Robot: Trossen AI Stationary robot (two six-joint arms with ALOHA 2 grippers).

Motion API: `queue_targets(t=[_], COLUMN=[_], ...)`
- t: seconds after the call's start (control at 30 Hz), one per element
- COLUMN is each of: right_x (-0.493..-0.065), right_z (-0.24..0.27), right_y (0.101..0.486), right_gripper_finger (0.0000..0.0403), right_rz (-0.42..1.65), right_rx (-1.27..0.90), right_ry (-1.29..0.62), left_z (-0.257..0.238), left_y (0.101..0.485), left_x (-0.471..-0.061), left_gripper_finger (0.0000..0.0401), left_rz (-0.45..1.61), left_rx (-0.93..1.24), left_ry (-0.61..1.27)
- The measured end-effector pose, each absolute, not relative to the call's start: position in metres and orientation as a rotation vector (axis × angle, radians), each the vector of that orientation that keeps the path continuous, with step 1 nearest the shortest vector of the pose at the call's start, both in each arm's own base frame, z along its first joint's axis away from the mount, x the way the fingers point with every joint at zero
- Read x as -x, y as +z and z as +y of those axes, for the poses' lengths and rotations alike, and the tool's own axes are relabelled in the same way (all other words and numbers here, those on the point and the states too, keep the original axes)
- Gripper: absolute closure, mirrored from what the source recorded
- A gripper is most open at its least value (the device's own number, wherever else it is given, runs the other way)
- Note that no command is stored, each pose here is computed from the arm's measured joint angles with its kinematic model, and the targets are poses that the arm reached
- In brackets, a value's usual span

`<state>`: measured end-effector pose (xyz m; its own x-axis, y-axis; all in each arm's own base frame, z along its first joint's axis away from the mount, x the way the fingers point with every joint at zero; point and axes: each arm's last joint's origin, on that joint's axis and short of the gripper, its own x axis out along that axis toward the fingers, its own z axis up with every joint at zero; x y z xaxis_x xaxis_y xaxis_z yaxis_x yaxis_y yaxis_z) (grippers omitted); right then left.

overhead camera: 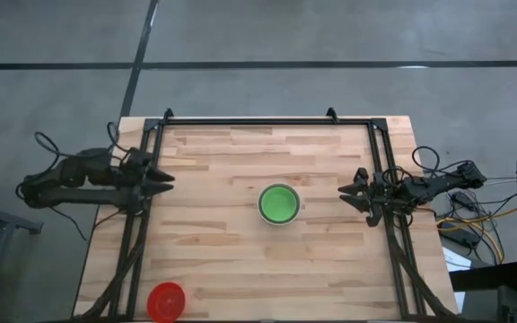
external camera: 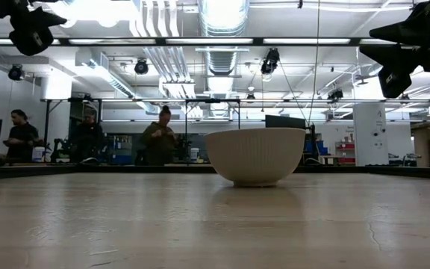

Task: Nest bowls inside each other
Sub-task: Stack the red bowl on top of the green bowl

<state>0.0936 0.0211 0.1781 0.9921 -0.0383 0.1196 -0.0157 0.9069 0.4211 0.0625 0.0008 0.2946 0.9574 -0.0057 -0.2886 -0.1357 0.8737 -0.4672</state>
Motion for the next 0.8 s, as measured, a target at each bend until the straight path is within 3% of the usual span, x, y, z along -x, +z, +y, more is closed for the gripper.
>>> queue_targets(t=[0.3,0.53,0.8], right_x=[-0.094,-0.094,-0.094], right_z=[0.021,0.021,0.021], right_y=[0.178,0.178,0.178], right_gripper_finger=[0.0271,0.0271,0.0271], right_rz=[-0.127,-0.127,-0.126], right_rx=[-0.435,-0.435,-0.435], right_ry=[-0.012,-0.012,-0.011], left_z=[-0.001,-0.007,-0.01], left_y=[0.323,0.334,0.329], left_x=[-0.069,-0.052,-0.024], left_gripper_finger=[0.024,0.024,0.024], left_rz=[0.577,0.827,0.785], left_rx=[0.564,0.61,0.612], left_ry=[0.077,-0.04,-0.164])
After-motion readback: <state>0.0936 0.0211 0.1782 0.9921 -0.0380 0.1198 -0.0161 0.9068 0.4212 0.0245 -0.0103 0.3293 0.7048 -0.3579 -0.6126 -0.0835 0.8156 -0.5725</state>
